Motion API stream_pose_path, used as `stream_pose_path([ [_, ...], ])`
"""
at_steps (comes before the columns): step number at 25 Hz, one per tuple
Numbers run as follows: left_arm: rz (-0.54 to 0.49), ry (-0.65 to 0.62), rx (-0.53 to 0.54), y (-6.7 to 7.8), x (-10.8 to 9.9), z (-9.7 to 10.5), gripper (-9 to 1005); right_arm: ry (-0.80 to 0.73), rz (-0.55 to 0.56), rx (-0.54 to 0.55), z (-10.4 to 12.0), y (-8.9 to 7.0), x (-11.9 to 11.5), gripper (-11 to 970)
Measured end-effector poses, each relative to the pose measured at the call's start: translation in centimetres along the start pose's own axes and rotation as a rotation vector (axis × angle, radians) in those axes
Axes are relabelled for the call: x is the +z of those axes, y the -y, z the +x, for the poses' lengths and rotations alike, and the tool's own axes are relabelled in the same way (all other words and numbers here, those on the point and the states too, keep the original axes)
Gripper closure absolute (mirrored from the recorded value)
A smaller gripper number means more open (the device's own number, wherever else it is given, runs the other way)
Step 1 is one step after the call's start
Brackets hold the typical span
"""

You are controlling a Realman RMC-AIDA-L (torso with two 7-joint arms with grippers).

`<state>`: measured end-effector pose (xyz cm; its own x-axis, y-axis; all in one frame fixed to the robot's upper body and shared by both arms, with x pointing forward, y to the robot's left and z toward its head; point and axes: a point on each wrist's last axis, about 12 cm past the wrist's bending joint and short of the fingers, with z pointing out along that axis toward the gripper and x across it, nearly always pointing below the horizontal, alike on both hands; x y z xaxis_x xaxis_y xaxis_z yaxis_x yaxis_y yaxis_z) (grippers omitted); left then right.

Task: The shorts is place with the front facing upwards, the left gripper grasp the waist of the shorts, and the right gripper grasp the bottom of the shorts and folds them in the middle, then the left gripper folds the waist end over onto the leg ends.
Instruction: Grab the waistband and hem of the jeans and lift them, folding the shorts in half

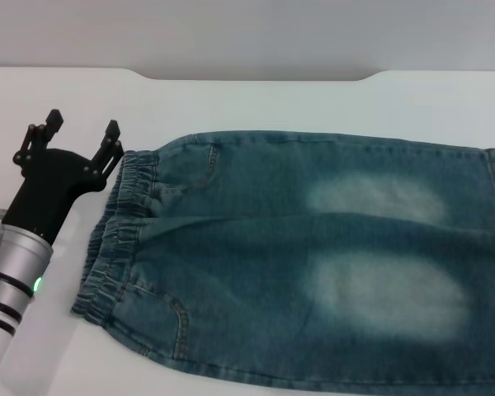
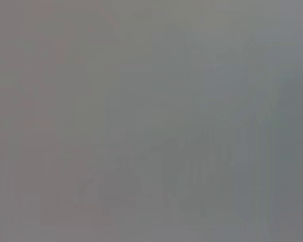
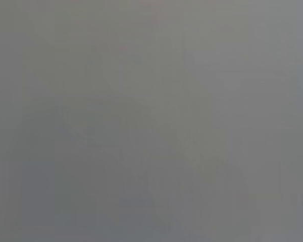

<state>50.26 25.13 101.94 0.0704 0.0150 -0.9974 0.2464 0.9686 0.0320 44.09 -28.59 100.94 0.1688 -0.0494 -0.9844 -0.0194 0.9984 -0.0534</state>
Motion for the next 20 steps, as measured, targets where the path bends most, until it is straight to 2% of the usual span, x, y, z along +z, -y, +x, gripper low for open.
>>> stream_pose_path([
  [6,0.007,0.021,-0.024,0.4,0.4,-0.6,179,0.030,0.011,0.051,-0.9,0.4,0.3,222],
  [12,0.031,-0.014,-0.045,0.8,1.3,-0.9,180,-0.019,0.027,0.089,-2.3,1.1,1.7,221],
  [13,0.059,-0.065,-0.064,1.0,2.4,-1.5,180,-0.045,0.039,0.072,-2.6,1.1,2.2,221],
  [16,0.085,-0.133,-0.082,0.9,3.6,-2.6,179,-0.139,0.064,0.043,-3.8,1.0,3.7,221],
  [18,0.085,-0.133,-0.082,0.9,3.6,-2.6,178,-0.226,0.061,0.046,-5.4,0.9,5.3,221],
  [19,0.076,-0.216,-0.074,0.5,4.7,-4.1,178,-0.226,0.061,0.046,-5.4,0.9,5.3,221],
  [20,0.076,-0.216,-0.074,0.5,4.7,-4.1,179,-0.257,0.061,0.050,-6.0,1.1,5.9,221],
])
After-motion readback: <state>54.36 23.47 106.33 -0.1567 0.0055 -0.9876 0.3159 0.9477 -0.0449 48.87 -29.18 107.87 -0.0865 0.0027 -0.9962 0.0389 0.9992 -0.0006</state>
